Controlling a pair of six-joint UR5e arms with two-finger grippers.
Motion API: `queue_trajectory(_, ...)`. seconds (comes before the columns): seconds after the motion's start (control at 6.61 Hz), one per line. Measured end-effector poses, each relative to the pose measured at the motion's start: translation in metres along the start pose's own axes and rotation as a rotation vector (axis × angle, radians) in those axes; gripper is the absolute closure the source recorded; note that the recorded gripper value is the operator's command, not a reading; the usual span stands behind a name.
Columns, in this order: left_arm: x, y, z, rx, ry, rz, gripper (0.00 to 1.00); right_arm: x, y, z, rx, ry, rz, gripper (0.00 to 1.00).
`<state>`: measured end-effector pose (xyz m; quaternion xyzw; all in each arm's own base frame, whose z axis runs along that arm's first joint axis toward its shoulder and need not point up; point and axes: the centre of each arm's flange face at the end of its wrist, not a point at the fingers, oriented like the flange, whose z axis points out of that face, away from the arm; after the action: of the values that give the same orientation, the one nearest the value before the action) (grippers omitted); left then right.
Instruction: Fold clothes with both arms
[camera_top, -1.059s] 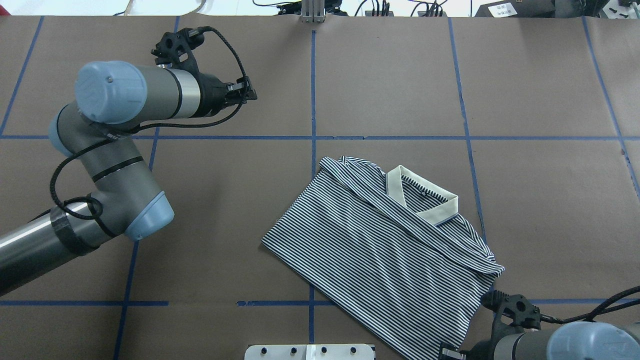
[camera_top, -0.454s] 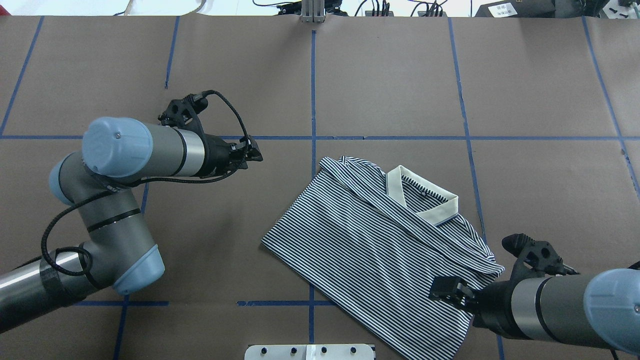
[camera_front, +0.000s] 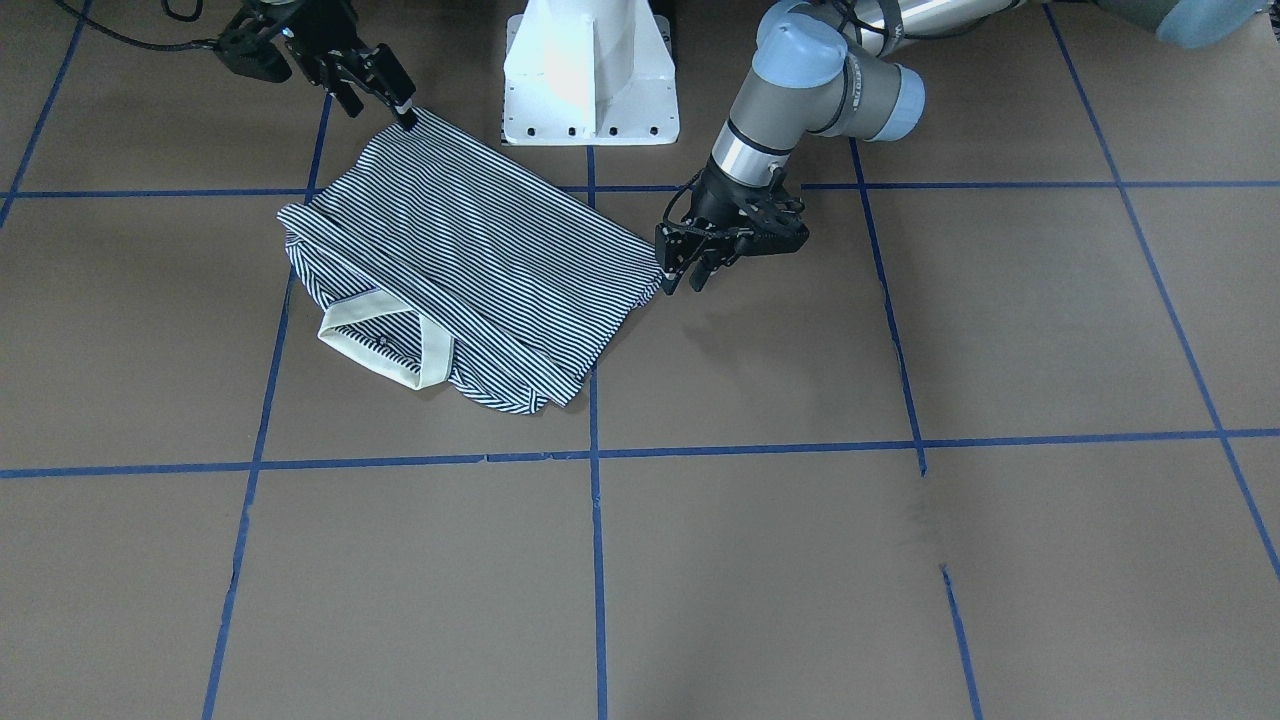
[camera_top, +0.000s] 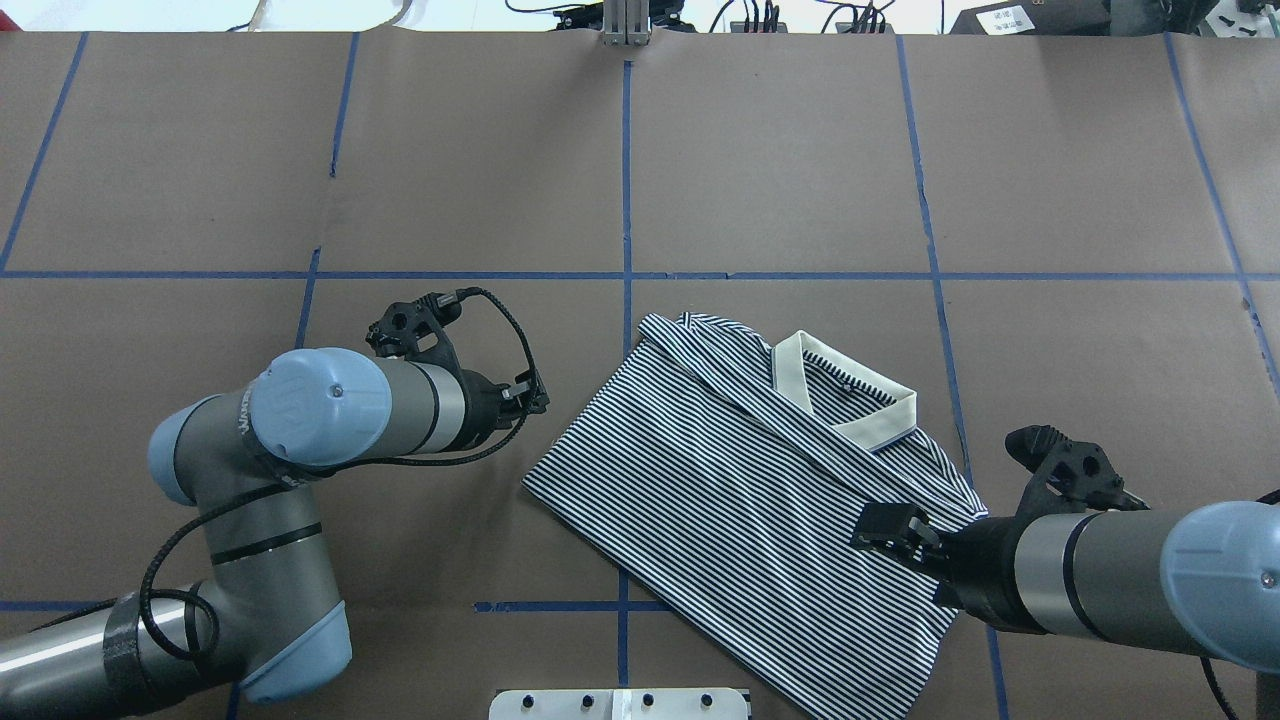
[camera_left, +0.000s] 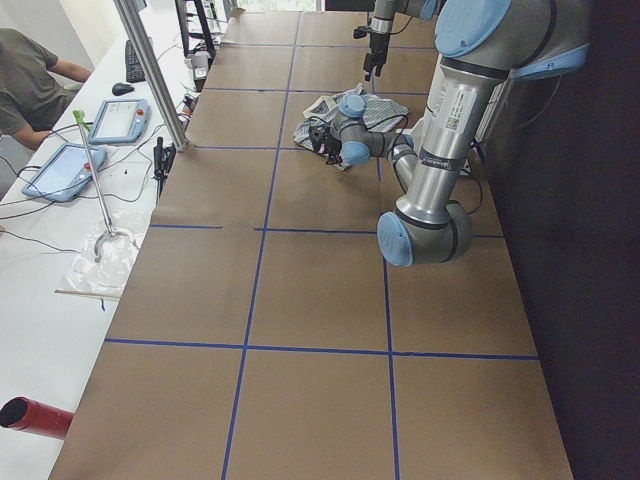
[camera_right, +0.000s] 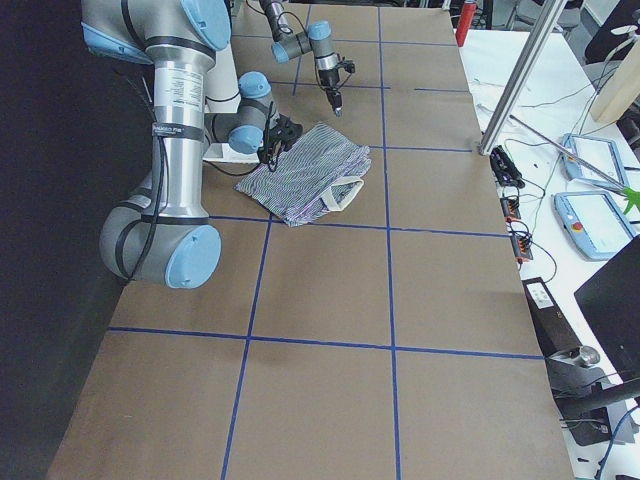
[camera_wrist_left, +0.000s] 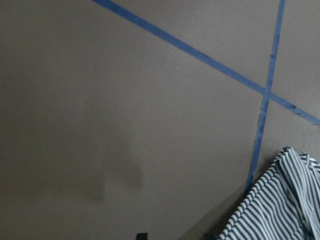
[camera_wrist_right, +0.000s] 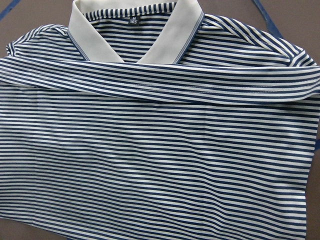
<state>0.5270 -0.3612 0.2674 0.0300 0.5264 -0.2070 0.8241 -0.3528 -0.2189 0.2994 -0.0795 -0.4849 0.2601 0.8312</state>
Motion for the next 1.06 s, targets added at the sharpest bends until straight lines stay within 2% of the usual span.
queue_trajectory(0.3, -0.005, 0.037, 0.01, -0.003, -0.041, 0.012, 0.46, 0.001, -0.001, 0.004, 0.005, 0.005, 0.001, 0.0)
queue_trajectory(0.76, -0.012, 0.06, 0.02, -0.017, -0.086, 0.028, 0.48, 0.002, -0.003, 0.008, 0.01, 0.014, 0.003, 0.0)
queue_trajectory(0.91, -0.013, 0.061, 0.022, -0.014, -0.093, 0.03, 0.61, 0.002, -0.003, 0.009, 0.01, 0.014, 0.003, 0.0)
queue_trajectory(1.06, -0.014, 0.06, 0.023, -0.009, -0.095, 0.03, 0.84, 0.002, -0.003, 0.009, 0.01, 0.015, 0.003, 0.0)
